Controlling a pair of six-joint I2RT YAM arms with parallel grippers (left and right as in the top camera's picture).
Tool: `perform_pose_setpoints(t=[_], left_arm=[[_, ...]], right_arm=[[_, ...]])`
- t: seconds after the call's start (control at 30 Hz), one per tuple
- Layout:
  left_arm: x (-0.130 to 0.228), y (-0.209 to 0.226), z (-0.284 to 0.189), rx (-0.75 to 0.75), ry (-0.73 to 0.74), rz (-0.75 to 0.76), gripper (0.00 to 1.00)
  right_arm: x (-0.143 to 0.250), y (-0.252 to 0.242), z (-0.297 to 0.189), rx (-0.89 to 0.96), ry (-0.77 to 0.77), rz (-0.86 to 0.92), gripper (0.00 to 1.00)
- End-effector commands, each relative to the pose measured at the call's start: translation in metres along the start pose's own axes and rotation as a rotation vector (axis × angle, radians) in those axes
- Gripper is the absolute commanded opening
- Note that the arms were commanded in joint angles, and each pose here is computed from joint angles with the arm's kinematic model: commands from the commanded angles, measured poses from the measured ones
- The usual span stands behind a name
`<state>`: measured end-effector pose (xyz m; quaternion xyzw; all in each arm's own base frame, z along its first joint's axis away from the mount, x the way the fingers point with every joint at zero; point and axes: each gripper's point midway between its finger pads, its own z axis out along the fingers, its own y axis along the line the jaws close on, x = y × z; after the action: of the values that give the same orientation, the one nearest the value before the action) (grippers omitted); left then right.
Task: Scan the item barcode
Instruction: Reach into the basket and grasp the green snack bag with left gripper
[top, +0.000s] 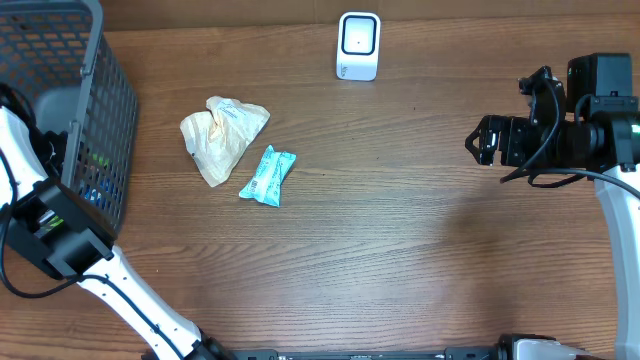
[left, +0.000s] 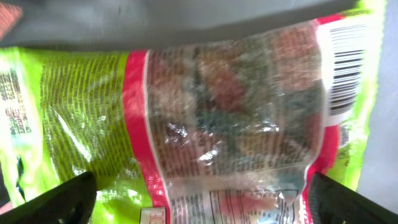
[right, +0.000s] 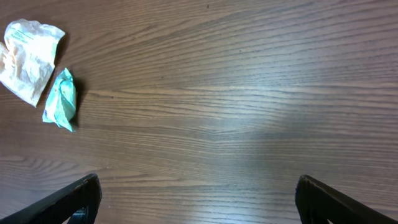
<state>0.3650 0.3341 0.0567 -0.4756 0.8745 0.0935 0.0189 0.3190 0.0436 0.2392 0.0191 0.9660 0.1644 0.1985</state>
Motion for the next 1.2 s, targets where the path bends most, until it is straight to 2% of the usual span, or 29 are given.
perform_pose_setpoints(t=[0.0, 0.1, 0.33, 0.47, 0.63, 0.73, 0.97, 1.0, 1.17], left_arm=[[0.003, -0.011, 0.024, -0.035, 0.005, 0.001, 0.94], [0.01, -0.018, 0.036, -0.038, 0.016, 0.017, 0.88], [0.027, -0.03, 0.05, -0.042, 0.051, 0.053, 0.9], [0.032, -0.052, 0.046, 0.042, 0.067, 0.127, 0.89], [0.024, -0.092, 0.018, 0.21, 0.021, 0.289, 0.89], [0.013, -0.1, -0.006, 0.227, -0.033, 0.299, 0.89], [-0.01, -0.114, -0.065, 0.258, -0.181, 0.402, 0.96], [-0.013, -0.114, -0.071, 0.261, -0.194, 0.402, 1.0], [-0.02, -0.114, -0.074, 0.261, -0.226, 0.395, 1.0]], right_arm=[[-0.005, 0.006, -0.006, -0.01, -0.022, 0.003, 1.0], [-0.005, 0.006, -0.007, -0.01, -0.023, 0.009, 1.0], [-0.005, 0.006, -0.006, -0.01, -0.025, 0.008, 1.0], [-0.007, 0.006, -0.007, -0.011, -0.031, 0.006, 1.0], [-0.007, 0.006, -0.007, -0.011, -0.034, 0.005, 1.0], [-0.007, 0.006, -0.007, -0.011, -0.033, 0.005, 1.0], [-0.007, 0.006, -0.007, -0.011, -0.033, 0.005, 1.0], [-0.007, 0.006, -0.007, -0.011, -0.034, 0.005, 1.0], [-0.007, 0.006, -0.007, -0.011, -0.033, 0.006, 1.0]])
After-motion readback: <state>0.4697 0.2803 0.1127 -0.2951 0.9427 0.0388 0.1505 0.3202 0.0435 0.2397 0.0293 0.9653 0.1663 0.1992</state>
